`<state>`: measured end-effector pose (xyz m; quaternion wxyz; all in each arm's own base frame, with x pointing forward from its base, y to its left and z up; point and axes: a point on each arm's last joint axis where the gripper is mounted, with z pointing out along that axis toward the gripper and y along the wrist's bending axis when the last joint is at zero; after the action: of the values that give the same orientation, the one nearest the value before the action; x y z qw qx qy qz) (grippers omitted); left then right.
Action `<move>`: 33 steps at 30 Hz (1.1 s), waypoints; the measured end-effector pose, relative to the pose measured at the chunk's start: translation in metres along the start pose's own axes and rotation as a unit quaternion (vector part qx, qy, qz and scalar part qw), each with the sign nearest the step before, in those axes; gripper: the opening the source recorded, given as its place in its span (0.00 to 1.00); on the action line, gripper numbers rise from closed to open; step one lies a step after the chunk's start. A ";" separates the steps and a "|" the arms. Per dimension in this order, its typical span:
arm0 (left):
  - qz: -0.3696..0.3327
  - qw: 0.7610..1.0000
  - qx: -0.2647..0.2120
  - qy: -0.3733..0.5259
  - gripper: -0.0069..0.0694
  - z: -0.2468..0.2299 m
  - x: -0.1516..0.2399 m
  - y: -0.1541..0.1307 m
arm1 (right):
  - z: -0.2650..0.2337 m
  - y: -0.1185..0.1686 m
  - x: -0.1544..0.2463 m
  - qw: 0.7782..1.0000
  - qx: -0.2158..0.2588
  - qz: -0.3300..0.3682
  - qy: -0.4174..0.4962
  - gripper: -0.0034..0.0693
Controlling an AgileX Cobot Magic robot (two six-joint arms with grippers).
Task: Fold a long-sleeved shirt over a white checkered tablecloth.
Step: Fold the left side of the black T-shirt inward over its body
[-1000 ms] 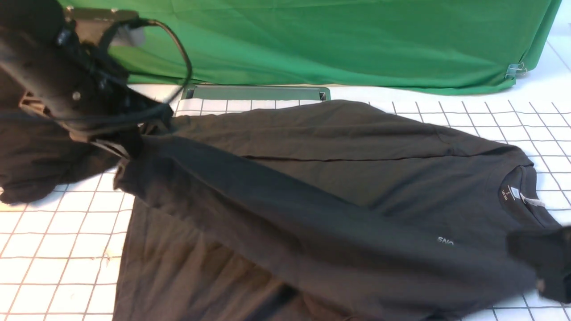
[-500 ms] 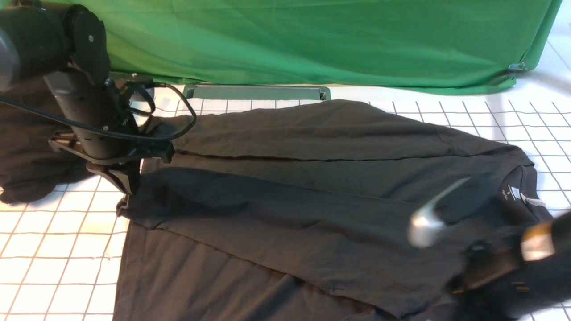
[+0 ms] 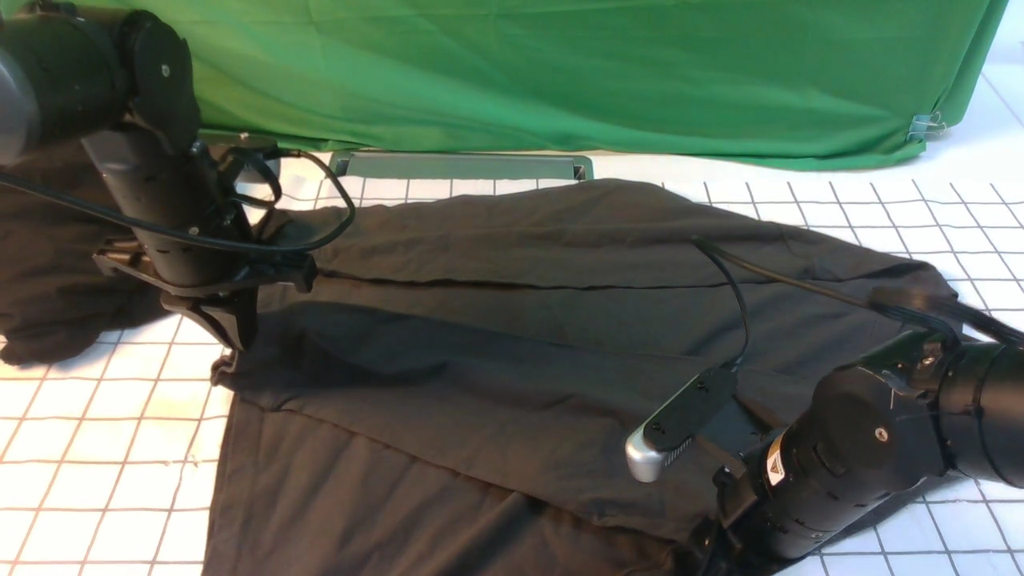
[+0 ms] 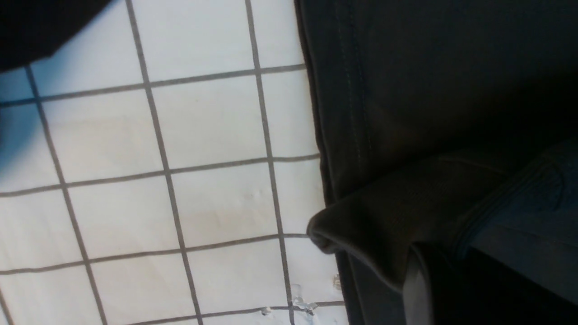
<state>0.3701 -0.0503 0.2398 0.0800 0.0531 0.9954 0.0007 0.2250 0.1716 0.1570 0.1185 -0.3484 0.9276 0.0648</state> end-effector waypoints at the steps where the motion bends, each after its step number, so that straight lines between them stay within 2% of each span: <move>1: -0.001 1.000 0.001 0.000 0.10 0.000 0.000 0.000 | -0.001 0.001 0.000 1.000 -0.001 -0.002 0.001 0.33; 2: -0.002 1.000 0.002 0.000 0.10 0.000 0.000 0.000 | -0.003 0.003 0.001 1.000 -0.002 -0.004 0.003 0.21; 4: -0.002 1.000 0.002 0.002 0.10 0.000 0.000 0.000 | -0.009 0.006 0.003 1.000 -0.005 -0.005 0.007 0.11; 7: -0.002 1.000 0.001 0.012 0.10 0.000 0.002 0.000 | -0.020 0.012 0.006 1.000 -0.009 -0.002 0.015 0.09; 13: -0.002 0.999 0.000 0.041 0.10 0.000 0.007 0.000 | -0.040 0.029 0.028 1.000 -0.018 0.008 0.020 0.09; 28: 0.024 0.997 0.024 0.072 0.10 0.007 0.017 -0.004 | -0.035 0.034 0.067 0.992 -0.036 0.069 0.097 0.10; 31: 0.028 0.997 0.027 0.073 0.10 0.007 0.017 -0.005 | -0.035 0.035 0.067 0.992 -0.036 0.073 0.098 0.14; 33: 0.029 0.997 0.028 0.069 0.11 0.008 0.016 -0.005 | -0.035 0.035 0.067 0.992 -0.036 0.073 0.100 0.23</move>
<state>0.3547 -0.0536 0.2295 0.0091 0.0835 0.9963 -0.0208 0.1467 0.1481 0.1746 0.0073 -0.2885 0.9548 0.0718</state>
